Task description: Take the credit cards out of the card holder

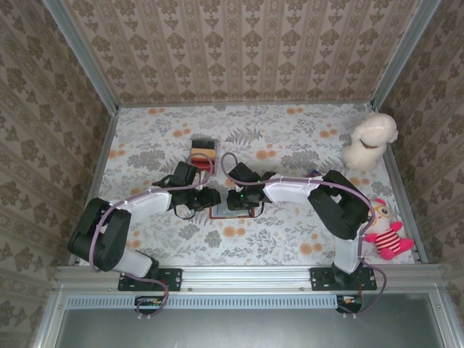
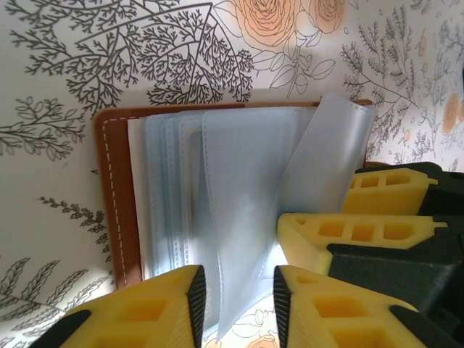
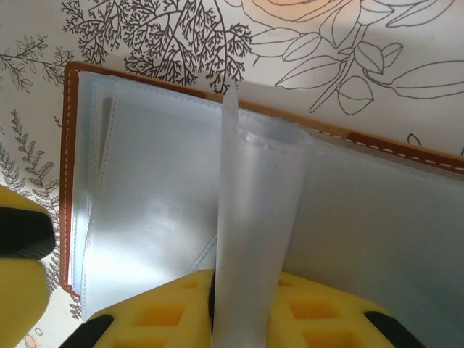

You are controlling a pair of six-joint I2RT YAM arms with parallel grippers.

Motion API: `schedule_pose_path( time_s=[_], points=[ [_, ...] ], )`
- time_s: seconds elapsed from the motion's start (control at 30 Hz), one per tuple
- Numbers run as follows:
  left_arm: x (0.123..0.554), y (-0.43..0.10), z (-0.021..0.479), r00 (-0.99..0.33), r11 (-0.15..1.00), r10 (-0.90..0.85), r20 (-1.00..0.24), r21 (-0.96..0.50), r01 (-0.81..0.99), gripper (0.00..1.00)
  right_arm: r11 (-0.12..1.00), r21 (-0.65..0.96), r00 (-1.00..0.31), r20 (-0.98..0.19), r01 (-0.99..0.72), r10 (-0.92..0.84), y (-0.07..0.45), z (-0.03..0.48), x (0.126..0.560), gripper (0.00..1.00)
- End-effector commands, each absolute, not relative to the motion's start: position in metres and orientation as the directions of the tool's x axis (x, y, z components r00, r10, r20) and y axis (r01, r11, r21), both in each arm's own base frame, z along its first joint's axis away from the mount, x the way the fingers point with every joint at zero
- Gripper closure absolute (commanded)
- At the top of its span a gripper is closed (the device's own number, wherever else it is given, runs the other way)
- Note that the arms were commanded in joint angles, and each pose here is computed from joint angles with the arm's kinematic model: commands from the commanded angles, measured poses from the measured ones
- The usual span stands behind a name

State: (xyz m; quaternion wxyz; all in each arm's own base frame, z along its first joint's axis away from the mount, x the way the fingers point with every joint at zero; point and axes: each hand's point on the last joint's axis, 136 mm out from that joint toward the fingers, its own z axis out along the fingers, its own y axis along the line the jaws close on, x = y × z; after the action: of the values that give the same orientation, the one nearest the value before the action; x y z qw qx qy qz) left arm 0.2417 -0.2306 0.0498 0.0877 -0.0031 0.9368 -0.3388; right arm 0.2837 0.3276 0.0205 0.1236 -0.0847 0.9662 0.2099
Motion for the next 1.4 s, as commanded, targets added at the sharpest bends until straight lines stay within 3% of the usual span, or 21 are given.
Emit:
schedule_pose_path(
  time_s=[0.0,0.37,1.37],
  points=[
    [0.251,-0.240,0.058,-0.982,0.759,-0.056,-0.182,-0.646,0.077,0.69,0.947,0.266,-0.975,-0.175,-0.182,-0.139,0.298,-0.013,0.265,0.78],
    [0.247,-0.241,0.045,-0.989,0.780,-0.030,-0.148,-0.622,0.069,0.74,0.940,0.287,-0.974,-0.181,-0.185,-0.136,0.302,-0.009,0.266,0.79],
    [0.241,-0.232,0.045,-0.990,0.824,-0.015,-0.141,-0.562,0.068,0.72,0.923,0.332,-0.971,-0.198,-0.196,-0.135,0.309,0.001,0.269,0.78]
  ],
)
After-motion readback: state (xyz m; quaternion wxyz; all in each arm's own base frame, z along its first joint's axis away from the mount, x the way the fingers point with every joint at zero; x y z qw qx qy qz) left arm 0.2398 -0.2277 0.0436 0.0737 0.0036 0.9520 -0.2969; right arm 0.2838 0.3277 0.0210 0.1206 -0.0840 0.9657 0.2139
